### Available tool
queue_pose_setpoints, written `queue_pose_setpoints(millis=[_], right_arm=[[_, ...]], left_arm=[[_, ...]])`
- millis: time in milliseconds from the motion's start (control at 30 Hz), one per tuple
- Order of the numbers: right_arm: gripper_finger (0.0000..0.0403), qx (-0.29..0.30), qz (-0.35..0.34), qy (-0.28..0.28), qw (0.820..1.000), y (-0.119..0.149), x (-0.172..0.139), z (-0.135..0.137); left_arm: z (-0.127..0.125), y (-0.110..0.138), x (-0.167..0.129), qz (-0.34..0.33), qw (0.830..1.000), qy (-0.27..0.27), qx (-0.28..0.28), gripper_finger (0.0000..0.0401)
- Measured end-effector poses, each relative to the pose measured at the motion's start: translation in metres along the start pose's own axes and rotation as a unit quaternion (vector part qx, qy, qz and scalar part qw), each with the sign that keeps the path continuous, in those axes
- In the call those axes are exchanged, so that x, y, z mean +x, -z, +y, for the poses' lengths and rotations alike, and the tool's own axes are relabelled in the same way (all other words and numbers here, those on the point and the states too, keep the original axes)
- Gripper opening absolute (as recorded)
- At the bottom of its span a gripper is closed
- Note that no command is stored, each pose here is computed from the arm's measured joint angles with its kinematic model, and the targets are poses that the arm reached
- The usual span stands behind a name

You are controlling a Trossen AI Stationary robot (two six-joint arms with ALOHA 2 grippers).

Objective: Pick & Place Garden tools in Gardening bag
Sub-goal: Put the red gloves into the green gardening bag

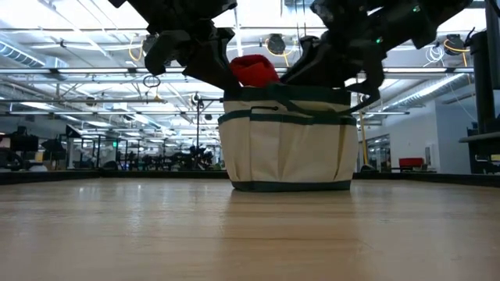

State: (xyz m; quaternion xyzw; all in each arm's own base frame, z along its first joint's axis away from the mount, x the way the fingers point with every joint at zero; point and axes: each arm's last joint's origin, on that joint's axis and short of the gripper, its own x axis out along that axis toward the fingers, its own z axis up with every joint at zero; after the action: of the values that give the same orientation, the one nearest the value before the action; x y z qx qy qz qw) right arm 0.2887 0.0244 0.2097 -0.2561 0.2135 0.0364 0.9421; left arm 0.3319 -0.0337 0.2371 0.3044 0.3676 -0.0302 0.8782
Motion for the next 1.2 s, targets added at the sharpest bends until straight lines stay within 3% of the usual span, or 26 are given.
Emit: queue_pose_setpoints(millis=[333, 500, 700, 933, 1100, 1200], right_arm=[[0.0129, 0.032, 0.035, 0.011, 0.999, -0.009, -0.026, 0.008], [0.0125, 0.032, -0.005, 0.021, 0.999, -0.019, -0.034, 0.006], [0.0114, 0.06, -0.105, 0.077, 0.99, -0.036, -0.034, -0.009], [0.0073, 0.054, -0.116, 0.123, 0.984, -0.025, -0.008, -0.023], [0.0011, 0.051, -0.096, 0.094, 0.99, -0.006, 0.015, -0.023], [0.0008, 0.069, -0.102, 0.069, 0.99, 0.001, 0.023, -0.024]], left_arm=[[0.0, 0.0, 0.0, 0.0, 1.0, 0.0, 0.001, 0.0004], [0.0, 0.0, 0.0, 0.0, 1.0, 0.0, 0.0, 0.0004], [0.0, 0.0, 0.0, -0.001, 1.0, 0.0, 0.0, 0.0006], [0.0, -0.002, 0.0, -0.007, 1.0, -0.003, -0.001, 0.0003], [0.0, -0.002, 0.0, -0.007, 1.0, -0.003, -0.001, 0.0005], [0.0, -0.002, 0.0, -0.008, 1.0, -0.002, -0.001, 0.0003]])
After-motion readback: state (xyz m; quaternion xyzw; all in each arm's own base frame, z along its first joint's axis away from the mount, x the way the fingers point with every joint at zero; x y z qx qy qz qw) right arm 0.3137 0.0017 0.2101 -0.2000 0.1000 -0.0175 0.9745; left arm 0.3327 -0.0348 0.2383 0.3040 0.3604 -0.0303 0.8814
